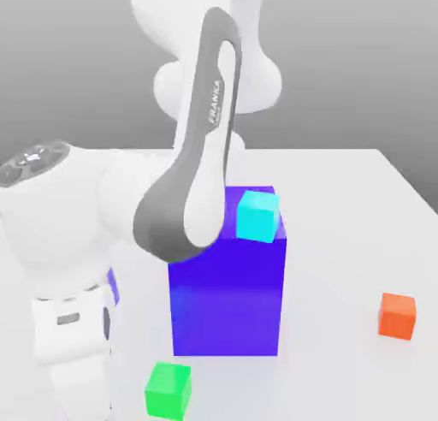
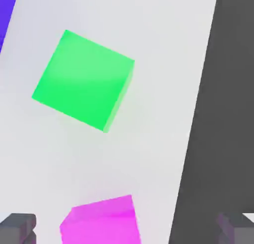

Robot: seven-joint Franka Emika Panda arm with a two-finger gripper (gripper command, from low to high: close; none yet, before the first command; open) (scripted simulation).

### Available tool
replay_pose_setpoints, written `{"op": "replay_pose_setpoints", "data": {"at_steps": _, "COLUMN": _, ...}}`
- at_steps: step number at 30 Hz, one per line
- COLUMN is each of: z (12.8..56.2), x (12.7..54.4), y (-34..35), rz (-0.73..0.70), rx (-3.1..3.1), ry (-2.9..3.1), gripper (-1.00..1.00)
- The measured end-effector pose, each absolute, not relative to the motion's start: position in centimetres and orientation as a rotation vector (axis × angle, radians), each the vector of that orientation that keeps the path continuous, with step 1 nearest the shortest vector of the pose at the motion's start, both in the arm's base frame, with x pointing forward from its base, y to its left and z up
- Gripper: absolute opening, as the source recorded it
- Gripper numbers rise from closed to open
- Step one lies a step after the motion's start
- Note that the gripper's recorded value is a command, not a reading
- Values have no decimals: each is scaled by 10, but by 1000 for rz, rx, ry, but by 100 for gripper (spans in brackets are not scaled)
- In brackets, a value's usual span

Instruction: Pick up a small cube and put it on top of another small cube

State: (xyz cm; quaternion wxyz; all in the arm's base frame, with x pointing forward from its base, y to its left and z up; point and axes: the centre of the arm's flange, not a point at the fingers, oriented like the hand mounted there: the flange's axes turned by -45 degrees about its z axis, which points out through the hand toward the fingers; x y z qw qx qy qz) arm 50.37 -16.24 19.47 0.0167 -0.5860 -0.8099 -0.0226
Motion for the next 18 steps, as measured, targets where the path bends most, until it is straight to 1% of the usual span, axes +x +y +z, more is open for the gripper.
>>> {"op": "replay_pose_setpoints", "data": {"at_steps": 3, "z": 187, "x": 502, "y": -171, "rz": -13, "rx": -1726, "ry": -2619, "gripper": 0}}
{"op": "replay_pose_setpoints", "data": {"at_steps": 6, "z": 150, "x": 503, "y": -173, "rz": 0, "rx": -1704, "ry": -2641, "gripper": 0}}
{"op": "replay_pose_setpoints", "data": {"at_steps": 7, "z": 136, "x": 503, "y": -173, "rz": 0, "rx": -1703, "ry": -2641, "gripper": -100}}
{"op": "replay_pose_setpoints", "data": {"at_steps": 12, "z": 136, "x": 503, "y": -173, "rz": 1, "rx": -1703, "ry": -2640, "gripper": -100}}
{"op": "replay_pose_setpoints", "data": {"at_steps": 13, "z": 129, "x": 502, "y": -173, "rz": 1, "rx": -1703, "ry": -2640, "gripper": -100}}
{"op": "replay_pose_setpoints", "data": {"at_steps": 15, "z": 144, "x": 503, "y": -173, "rz": 2, "rx": -1701, "ry": -2644, "gripper": -100}}
{"op": "replay_pose_setpoints", "data": {"at_steps": 18, "z": 183, "x": 502, "y": -173, "rz": 0, "rx": -1705, "ry": -2638, "gripper": -100}}
